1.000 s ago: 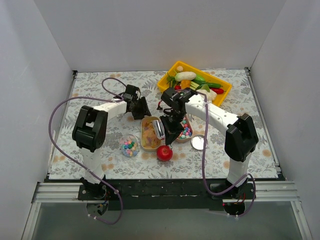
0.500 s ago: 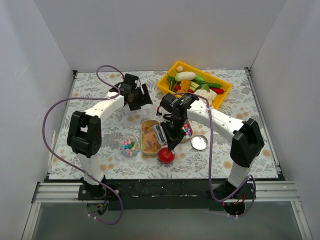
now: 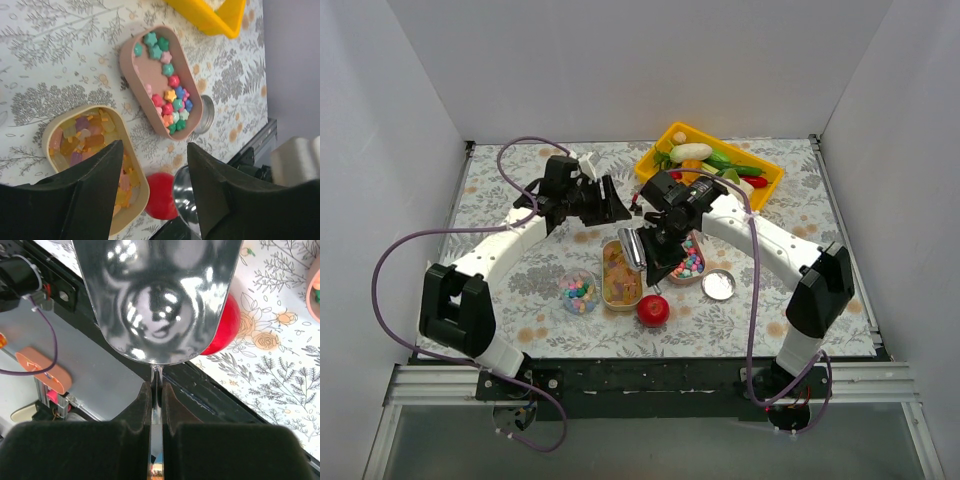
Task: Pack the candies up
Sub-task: Scoop the fake candies from the storage box.
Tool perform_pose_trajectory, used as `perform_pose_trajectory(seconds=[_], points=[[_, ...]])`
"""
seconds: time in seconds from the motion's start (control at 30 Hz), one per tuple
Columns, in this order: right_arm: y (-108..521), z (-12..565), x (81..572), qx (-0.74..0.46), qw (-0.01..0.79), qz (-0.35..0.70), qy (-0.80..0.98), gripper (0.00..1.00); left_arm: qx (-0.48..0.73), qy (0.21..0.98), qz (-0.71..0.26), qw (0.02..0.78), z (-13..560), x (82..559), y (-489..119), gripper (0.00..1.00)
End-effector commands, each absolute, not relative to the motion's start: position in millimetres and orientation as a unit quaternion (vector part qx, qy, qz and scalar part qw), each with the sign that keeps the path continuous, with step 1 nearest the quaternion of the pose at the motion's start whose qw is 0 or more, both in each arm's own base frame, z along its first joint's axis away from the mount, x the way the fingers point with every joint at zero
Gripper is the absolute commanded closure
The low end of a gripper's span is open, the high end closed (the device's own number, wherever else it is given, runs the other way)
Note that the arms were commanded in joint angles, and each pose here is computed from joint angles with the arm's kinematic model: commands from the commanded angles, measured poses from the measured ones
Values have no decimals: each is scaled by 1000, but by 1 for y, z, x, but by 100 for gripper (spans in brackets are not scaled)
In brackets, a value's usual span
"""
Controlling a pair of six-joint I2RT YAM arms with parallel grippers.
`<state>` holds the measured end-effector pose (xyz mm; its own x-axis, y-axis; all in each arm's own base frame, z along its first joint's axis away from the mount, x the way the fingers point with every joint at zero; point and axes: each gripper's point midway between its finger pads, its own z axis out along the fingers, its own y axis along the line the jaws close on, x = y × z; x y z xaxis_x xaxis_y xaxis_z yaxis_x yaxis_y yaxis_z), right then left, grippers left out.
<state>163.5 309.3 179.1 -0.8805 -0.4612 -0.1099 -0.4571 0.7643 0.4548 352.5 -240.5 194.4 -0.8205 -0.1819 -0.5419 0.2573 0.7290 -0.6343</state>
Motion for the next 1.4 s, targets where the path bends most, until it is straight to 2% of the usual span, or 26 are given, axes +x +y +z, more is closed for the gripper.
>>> perform_pose_trajectory(seconds=[0.0, 0.4, 0.6, 0.83, 1.1, 1.37], points=[[322, 220, 171, 242, -53, -288, -925, 99, 86, 862, -419, 272, 199, 326, -255, 47], [322, 241, 183, 222, -82, -303, -923, 99, 102, 851, -453, 245, 187, 298, -257, 51], [324, 250, 187, 203, -78, -327, -920, 99, 87, 856, -452, 236, 178, 298, -257, 60], [330, 250, 190, 191, -62, -347, -916, 99, 68, 857, -447, 249, 174, 306, -256, 62], [319, 233, 161, 175, 24, -338, -924, 99, 13, 878, -321, 356, 181, 369, -225, 56], [312, 208, 128, 138, 138, -329, -924, 99, -20, 900, -202, 386, 143, 398, -190, 56]])
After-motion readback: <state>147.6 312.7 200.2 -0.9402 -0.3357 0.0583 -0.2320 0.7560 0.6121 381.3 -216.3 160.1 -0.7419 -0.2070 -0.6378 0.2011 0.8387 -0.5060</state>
